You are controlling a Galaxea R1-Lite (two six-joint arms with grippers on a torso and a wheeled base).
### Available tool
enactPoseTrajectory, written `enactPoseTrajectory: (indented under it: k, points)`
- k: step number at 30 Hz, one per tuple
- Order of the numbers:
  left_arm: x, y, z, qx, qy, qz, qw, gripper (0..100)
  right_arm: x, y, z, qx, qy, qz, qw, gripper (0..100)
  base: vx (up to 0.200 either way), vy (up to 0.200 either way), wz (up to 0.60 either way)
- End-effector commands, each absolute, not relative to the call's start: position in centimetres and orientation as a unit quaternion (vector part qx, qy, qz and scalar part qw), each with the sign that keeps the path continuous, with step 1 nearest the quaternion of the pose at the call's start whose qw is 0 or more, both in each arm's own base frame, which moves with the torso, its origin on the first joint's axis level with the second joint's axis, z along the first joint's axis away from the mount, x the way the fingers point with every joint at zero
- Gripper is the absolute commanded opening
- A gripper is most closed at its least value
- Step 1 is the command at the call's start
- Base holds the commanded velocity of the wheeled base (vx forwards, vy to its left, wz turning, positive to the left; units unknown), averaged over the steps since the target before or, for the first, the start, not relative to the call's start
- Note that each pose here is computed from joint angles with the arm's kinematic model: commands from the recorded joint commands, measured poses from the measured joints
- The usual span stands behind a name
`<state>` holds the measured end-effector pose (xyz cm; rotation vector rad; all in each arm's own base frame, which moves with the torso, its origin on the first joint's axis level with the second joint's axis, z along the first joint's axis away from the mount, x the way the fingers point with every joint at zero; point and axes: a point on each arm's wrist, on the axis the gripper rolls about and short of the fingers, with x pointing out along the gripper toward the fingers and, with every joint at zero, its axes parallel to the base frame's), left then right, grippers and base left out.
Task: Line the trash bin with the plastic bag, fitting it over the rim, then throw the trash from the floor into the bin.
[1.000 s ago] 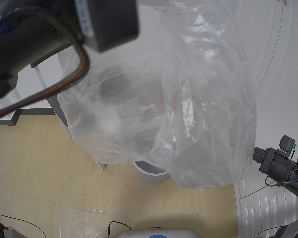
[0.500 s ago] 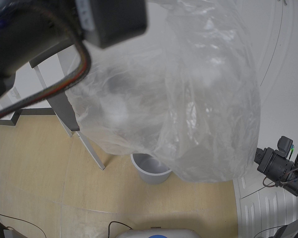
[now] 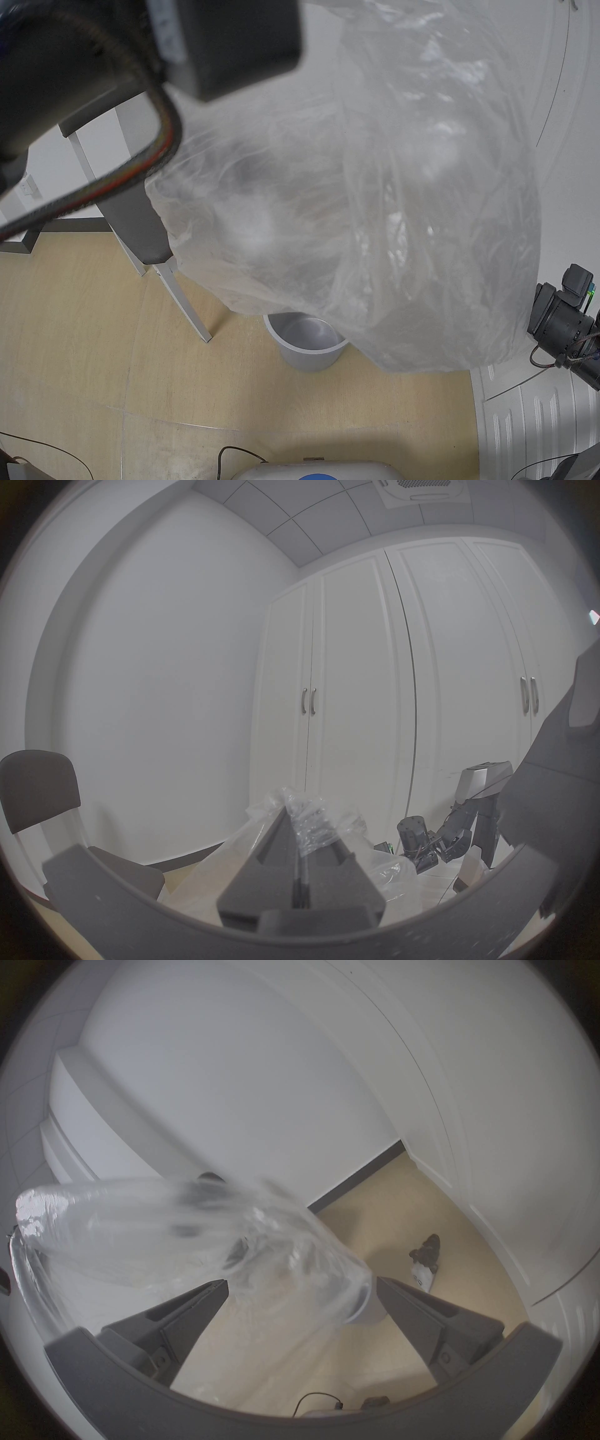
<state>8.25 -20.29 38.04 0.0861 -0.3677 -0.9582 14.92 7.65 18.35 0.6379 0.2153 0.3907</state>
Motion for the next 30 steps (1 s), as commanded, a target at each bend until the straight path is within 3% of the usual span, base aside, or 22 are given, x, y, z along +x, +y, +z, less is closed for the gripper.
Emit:
enactPoseTrajectory:
  k: [1, 5, 6, 19, 30]
  points:
    - [8.3, -20.3, 38.0, 0.041, -0.176, -0.458, 0.871, 0, 15.0, 7.5, 18.1, 0.311, 0.106, 0.184, 0.926, 100, 0.0, 0.0, 0.0]
    - [8.3, -20.4, 38.0, 0.042, -0.175, -0.458, 0.871, 0, 15.4, 7.7, 17.7, 0.307, 0.117, 0.181, 0.927, 100, 0.0, 0.0, 0.0]
    - [8.3, -20.4, 38.0, 0.042, -0.175, -0.458, 0.871, 0, 15.5, 7.7, 17.7, 0.308, 0.116, 0.18, 0.927, 0, 0.0, 0.0, 0.0]
    - [8.4, -20.5, 37.7, 0.045, -0.17, -0.457, 0.872, 0, 15.3, 7.6, 17.8, 0.316, 0.108, 0.184, 0.924, 0, 0.0, 0.0, 0.0]
    - [12.9, -19.4, 34.4, 0.111, -0.088, -0.371, 0.918, 0, 16.0, 8.0, 18.4, 0.319, 0.103, 0.177, 0.925, 0, 0.0, 0.0, 0.0]
